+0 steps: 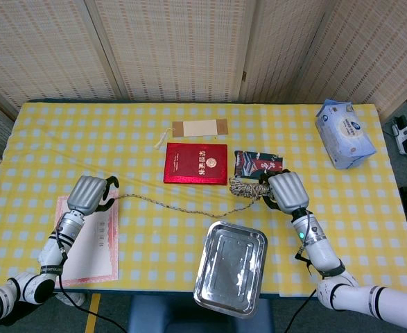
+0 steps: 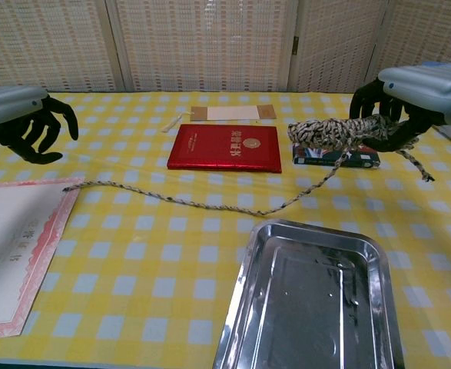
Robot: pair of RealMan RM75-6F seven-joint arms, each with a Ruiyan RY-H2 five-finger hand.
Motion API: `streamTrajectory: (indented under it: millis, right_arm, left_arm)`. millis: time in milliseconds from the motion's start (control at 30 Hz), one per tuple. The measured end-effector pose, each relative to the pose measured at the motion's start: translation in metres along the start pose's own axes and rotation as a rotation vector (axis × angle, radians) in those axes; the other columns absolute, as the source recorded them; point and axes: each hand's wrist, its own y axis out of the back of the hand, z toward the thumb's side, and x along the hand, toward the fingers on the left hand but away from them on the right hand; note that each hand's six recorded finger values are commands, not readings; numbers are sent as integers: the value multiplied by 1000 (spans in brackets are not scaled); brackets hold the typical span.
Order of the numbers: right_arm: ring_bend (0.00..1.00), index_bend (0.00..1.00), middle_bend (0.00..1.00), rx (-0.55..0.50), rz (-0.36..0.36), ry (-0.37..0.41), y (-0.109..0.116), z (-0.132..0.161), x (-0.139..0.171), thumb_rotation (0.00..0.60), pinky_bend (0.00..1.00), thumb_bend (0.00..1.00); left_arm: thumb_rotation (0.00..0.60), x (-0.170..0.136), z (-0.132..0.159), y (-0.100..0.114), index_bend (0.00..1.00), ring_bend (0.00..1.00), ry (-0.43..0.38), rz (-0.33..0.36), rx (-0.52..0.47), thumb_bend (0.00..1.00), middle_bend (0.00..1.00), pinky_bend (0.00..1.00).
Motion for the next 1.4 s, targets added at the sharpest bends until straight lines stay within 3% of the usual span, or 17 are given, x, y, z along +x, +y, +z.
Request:
streamTrajectory:
  millis: [500, 1067, 1400]
  right_arm:
    - [630, 624, 578, 5, 14, -14, -3, 0, -2, 600, 417, 535]
    - [633, 628, 578, 8, 29, -22, -8, -2, -5, 600, 417, 536]
    - [635, 632, 580, 7, 29, -26, -8, -3, -4, 600, 421, 539]
  left_arm:
    - [600, 36, 15, -41, 493, 778, 76, -99, -30, 389, 796, 767]
    - [600, 55, 3, -62, 531, 788, 176, -124, 3, 389, 808, 767]
    - [600, 55, -2, -66, 548, 788, 189, -136, 8, 394, 808, 767]
